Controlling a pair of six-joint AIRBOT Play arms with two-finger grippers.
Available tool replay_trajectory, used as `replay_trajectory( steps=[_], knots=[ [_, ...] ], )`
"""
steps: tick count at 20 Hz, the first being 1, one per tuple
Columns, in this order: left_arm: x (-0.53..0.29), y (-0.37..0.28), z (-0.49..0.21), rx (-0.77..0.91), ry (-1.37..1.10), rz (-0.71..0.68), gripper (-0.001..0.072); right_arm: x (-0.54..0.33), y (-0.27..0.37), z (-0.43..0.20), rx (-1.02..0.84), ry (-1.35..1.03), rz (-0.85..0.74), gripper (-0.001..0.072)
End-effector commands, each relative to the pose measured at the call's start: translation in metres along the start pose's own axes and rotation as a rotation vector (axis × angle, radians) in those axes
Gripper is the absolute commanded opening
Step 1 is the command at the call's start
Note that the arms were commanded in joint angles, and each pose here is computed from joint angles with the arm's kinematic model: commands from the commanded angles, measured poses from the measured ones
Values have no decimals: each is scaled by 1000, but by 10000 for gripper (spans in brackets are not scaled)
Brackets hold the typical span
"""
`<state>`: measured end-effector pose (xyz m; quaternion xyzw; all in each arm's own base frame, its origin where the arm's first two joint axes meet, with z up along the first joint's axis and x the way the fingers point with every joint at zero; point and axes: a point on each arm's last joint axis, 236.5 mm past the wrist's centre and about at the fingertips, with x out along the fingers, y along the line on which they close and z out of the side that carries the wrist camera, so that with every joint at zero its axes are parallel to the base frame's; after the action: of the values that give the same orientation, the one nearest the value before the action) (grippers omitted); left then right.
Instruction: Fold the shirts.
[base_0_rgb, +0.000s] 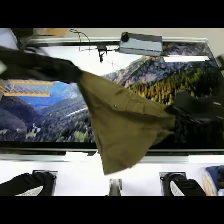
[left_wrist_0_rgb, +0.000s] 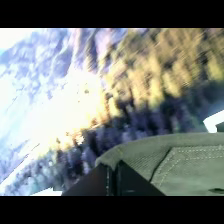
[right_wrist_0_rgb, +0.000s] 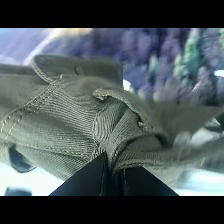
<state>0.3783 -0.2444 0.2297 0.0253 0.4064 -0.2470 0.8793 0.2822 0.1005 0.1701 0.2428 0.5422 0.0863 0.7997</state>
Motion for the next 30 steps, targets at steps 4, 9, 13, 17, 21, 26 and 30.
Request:
replay_trajectory(
  steps=[4,9,13,17,21,26,30],
  knots=[
    [176,56,-24,-92,120,34,41,174,-72,114,137,-232,-41,58],
    [200,37,-50,-124,214,-49,41,217,-90,111,187,-178,-52,59],
    [141,21,-67,-30,323,-78,41,169,-74,70,-96,-37,-83,58],
    [70,-24,-82,55,383,-128,41,98,-94,4,-188,152,-237,58],
    [74,-75,-148,98,550,-186,41,86,-105,-42,-151,237,-252,58],
    [107,-58,-247,128,732,-38,41,120,-142,-98,-95,377,-290,58],
    [120,-56,-272,59,754,-27,41,137,-143,-133,-19,455,-241,58]
  ],
)
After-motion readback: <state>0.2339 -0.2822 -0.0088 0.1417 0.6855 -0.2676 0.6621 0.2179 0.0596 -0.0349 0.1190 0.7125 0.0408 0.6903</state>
